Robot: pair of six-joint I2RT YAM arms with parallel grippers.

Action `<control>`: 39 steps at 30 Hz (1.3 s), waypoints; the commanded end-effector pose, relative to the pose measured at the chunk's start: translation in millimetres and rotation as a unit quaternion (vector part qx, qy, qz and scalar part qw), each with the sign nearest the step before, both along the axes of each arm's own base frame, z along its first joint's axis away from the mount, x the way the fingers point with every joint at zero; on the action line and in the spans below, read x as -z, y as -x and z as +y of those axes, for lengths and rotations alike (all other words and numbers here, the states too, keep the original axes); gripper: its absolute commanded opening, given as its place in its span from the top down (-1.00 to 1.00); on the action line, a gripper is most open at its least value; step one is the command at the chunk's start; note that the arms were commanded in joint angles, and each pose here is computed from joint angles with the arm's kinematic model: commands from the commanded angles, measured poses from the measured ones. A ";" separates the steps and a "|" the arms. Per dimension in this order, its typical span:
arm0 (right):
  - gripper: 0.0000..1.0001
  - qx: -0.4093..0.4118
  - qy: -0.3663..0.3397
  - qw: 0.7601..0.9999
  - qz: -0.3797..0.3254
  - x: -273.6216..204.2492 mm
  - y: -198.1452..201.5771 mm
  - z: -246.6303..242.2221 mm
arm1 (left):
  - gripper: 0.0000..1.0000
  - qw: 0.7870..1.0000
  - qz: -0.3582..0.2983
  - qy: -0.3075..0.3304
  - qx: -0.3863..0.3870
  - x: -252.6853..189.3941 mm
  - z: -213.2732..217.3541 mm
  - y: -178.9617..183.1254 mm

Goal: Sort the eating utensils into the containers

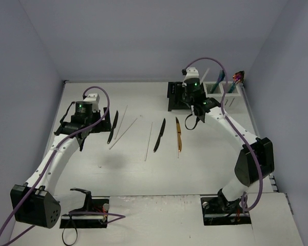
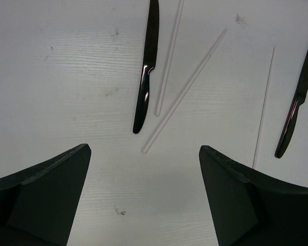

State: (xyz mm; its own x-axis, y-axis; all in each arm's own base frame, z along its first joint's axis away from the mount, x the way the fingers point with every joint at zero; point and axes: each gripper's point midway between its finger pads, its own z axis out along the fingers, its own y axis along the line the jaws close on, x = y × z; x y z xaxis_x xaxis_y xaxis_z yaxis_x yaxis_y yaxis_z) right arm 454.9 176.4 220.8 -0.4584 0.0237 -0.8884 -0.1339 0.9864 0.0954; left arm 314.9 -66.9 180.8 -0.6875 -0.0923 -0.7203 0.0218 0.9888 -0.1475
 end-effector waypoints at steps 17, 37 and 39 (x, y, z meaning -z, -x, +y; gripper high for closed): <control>0.26 -0.028 0.044 0.958 0.283 178.6 118.6 20.3 | -0.69 0.999 -0.032 0.009 0.002 -17.2 -1.3 -7.6; 0.39 -0.013 0.055 0.950 0.307 204.3 116.4 21.8 | -0.69 0.999 -0.032 0.012 0.003 -17.4 -2.1 -7.4; 0.40 -0.011 0.056 0.948 0.312 208.5 117.3 23.3 | -0.69 0.999 -0.031 0.012 0.003 -17.3 -2.1 -7.7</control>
State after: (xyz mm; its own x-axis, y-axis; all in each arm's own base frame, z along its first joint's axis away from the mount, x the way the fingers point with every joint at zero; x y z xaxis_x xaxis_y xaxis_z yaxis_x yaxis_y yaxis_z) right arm 332.9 196.3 14.2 -0.8924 -0.0895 -0.4423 -0.1322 0.9890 0.0666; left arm 314.6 -67.5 180.7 -0.6886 -0.0925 -0.7192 0.0240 0.9884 -0.1501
